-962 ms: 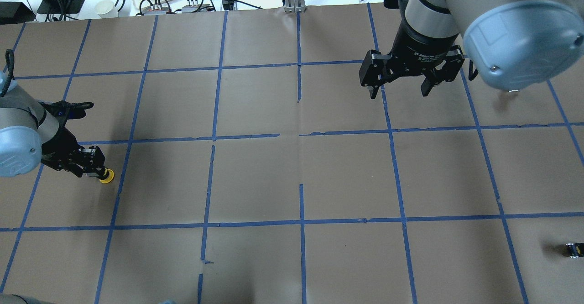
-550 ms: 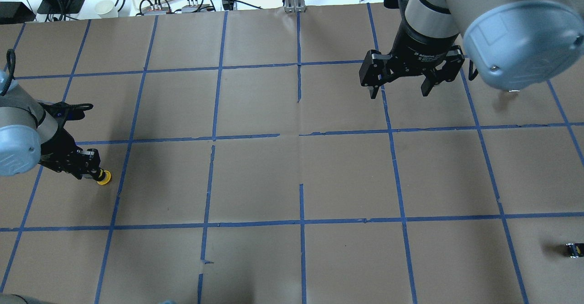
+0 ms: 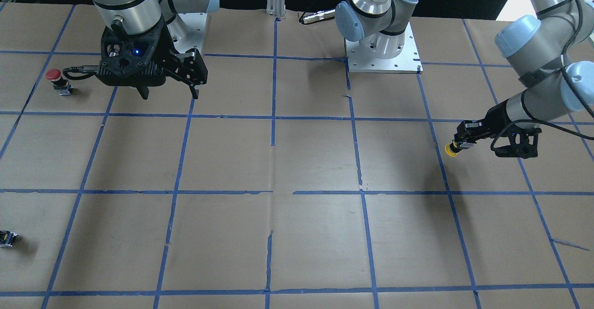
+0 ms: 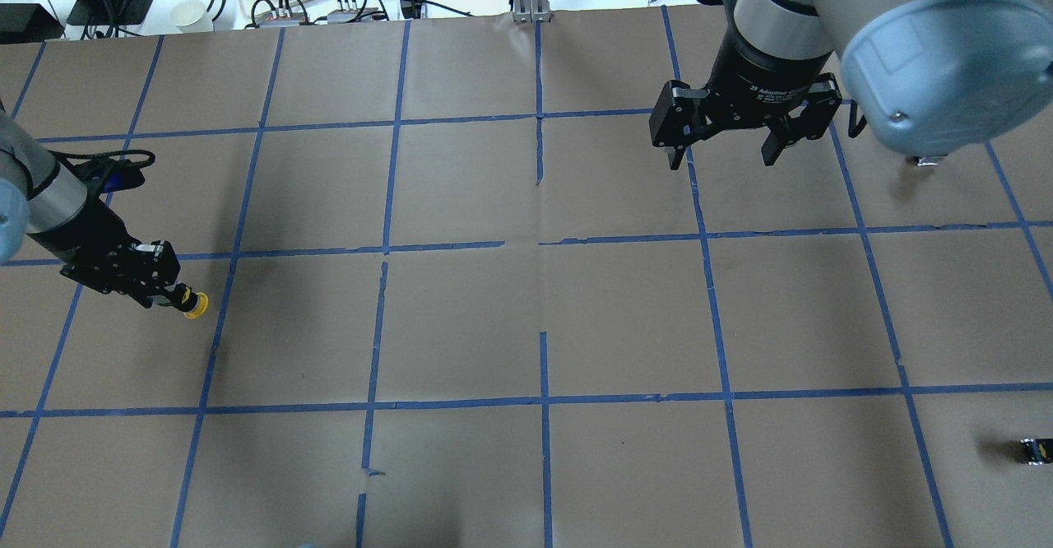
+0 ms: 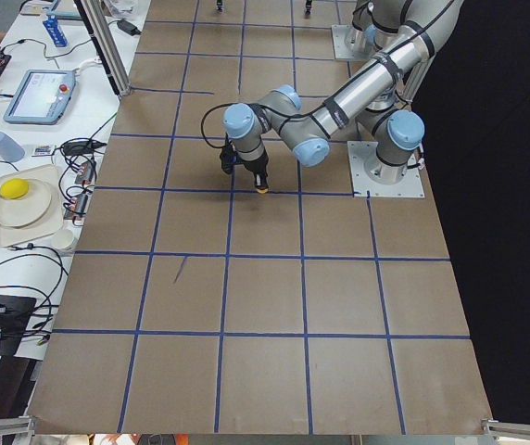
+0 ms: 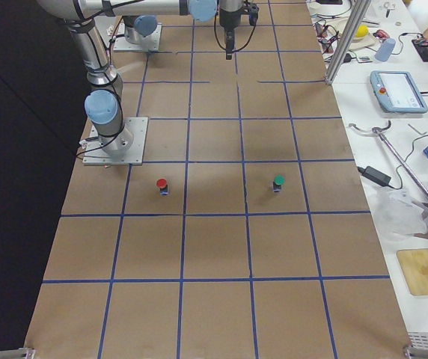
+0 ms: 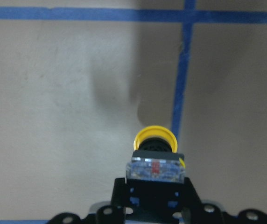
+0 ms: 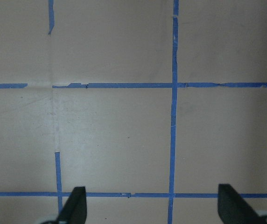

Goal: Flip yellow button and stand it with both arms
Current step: 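Lift the yellow button with the left gripper toward the right gripper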

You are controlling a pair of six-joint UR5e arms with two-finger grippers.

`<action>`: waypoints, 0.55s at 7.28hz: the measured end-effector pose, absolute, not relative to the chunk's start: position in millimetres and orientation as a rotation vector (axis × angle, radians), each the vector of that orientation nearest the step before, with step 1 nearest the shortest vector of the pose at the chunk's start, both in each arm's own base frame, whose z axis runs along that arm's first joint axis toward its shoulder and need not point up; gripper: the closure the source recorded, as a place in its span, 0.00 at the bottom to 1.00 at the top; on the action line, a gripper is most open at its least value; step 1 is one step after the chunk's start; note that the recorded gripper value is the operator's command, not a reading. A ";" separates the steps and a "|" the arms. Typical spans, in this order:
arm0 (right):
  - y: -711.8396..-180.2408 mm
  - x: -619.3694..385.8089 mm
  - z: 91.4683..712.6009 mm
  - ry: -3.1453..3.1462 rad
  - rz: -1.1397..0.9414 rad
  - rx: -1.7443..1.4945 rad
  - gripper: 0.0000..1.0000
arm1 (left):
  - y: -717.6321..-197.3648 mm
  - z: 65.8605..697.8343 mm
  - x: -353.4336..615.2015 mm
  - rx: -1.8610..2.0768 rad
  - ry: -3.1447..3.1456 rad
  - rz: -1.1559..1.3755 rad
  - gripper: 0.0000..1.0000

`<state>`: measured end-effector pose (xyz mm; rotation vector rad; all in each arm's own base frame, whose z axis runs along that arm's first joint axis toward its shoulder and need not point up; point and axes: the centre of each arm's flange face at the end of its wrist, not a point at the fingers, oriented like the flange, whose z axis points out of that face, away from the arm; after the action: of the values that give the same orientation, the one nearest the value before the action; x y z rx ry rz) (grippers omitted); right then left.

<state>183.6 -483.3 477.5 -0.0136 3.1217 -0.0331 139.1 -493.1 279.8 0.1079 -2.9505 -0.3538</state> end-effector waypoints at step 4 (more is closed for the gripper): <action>-487.3 171.5 510.6 3.122 -0.092 0.014 0.00 | -549.3 334.2 43.7 0.316 -2.463 -0.324 1.00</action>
<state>171.5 -487.3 510.6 0.0136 3.1222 -0.0919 43.7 -549.3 334.2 0.3160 -2.4633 -0.3237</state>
